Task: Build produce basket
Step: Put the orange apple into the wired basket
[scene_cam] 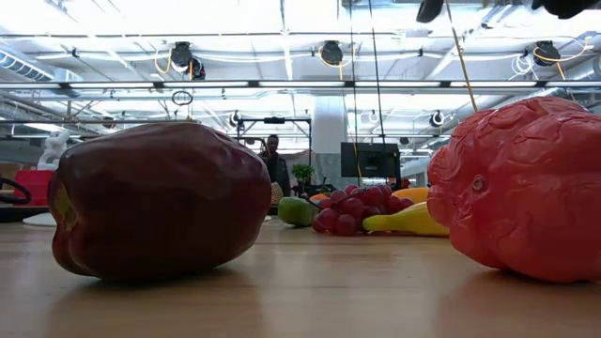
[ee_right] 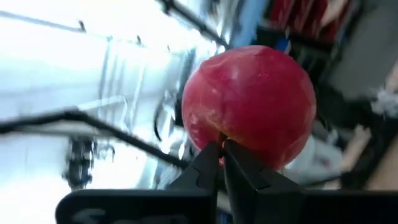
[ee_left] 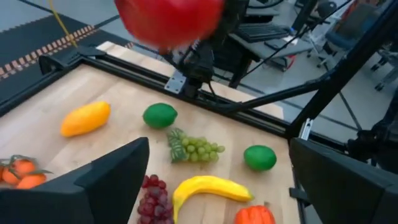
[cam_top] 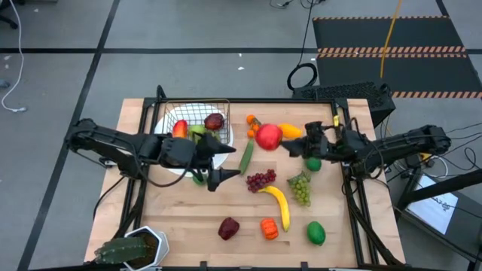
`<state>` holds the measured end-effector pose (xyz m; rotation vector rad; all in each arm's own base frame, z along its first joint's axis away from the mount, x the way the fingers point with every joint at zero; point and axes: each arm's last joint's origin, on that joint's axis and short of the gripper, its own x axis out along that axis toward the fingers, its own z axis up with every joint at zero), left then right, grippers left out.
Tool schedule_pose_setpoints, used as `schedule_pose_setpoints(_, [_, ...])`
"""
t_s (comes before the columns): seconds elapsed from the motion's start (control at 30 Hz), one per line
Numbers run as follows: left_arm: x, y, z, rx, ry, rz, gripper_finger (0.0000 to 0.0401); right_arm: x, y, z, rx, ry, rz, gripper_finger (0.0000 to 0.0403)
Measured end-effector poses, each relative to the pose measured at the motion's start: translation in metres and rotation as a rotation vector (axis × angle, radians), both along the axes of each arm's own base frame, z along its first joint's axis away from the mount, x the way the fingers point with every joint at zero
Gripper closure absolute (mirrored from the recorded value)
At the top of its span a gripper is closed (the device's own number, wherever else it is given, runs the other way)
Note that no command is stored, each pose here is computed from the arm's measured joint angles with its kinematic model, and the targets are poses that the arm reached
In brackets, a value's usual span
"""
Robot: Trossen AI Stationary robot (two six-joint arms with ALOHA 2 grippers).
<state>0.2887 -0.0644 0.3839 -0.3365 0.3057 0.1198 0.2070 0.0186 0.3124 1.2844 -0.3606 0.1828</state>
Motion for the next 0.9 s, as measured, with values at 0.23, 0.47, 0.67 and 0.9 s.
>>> schedule_pose_setpoints(0.23, [-0.001,0.002,0.004,-0.058,-0.035,0.022,0.0072,-0.005,-0.012,0.011,0.001,-0.121,-0.139,0.0395])
schedule_pose_setpoints(0.47, [-0.001,0.002,0.004,-0.097,-0.040,0.031,0.0124,-0.008,-0.023,0.016,0.034,-0.176,-0.214,0.0395])
schedule_pose_setpoints(0.67, [-0.001,0.002,0.004,-0.145,-0.043,0.047,0.0152,-0.008,-0.031,0.016,0.005,-0.179,-0.202,0.0395])
schedule_pose_setpoints(0.9, [0.000,0.003,0.004,-0.163,-0.045,0.056,0.0174,-0.008,-0.038,0.015,-0.092,-0.158,-0.189,0.0395])
